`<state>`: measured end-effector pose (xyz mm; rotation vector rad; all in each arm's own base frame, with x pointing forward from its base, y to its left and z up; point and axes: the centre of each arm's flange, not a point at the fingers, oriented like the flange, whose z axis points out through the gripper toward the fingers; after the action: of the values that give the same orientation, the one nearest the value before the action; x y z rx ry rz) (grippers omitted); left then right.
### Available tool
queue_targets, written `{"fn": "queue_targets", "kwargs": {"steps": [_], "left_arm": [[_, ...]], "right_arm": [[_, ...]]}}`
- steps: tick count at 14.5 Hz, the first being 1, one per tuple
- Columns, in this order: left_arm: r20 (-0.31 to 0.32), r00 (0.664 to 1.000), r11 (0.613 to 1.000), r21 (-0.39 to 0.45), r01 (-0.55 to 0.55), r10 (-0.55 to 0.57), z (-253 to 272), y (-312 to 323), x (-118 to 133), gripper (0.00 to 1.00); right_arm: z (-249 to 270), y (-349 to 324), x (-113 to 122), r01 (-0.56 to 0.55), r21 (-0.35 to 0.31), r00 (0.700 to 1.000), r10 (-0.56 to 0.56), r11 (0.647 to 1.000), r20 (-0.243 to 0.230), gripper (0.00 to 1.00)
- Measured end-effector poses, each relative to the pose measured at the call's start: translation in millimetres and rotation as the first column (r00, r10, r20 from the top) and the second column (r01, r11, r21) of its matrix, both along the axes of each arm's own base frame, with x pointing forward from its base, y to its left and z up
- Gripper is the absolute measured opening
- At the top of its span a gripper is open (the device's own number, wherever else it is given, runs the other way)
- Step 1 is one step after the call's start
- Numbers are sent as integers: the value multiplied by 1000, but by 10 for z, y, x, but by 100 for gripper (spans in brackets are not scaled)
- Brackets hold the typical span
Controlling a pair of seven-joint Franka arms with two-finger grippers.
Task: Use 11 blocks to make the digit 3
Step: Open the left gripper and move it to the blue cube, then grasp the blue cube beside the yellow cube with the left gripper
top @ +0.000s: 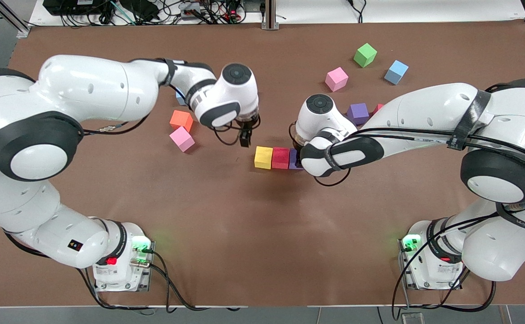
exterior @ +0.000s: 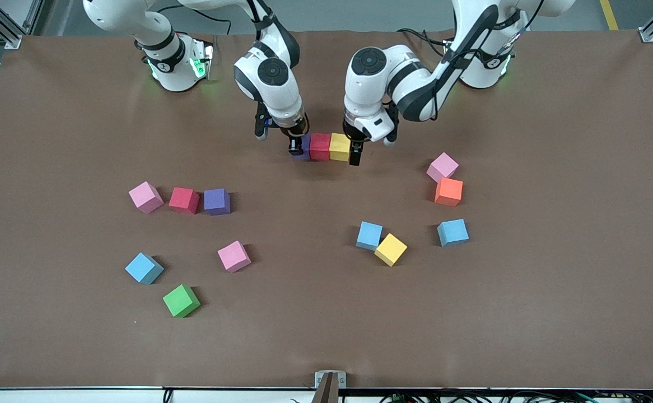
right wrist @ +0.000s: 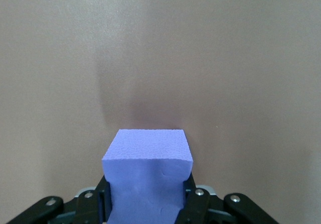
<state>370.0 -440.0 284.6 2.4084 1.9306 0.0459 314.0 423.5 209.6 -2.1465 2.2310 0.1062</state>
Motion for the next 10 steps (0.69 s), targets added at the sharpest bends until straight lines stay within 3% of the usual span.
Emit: {"fn": "queue_targets", "kwargs": {"steps": [4,7,8,10], "left_arm": [[-5,984,983,51,177,-177,360,260,632,100],[-2,964,963,38,265,-265,438,462,1100,100],[-2,958,957,28,288,-288,414,525,1262,100],[0,953,953,4,302,-302,338,620,1578,100]], "right_arm": [[1,3,2,2,0,1000,-2,1000,0,55],[1,6,4,3,1,1000,-3,1000,0,55],[-6,8,5,4,1,1000,-4,1000,1,60],[-51,22,6,3,-1,1000,-3,1000,1,79]]}}
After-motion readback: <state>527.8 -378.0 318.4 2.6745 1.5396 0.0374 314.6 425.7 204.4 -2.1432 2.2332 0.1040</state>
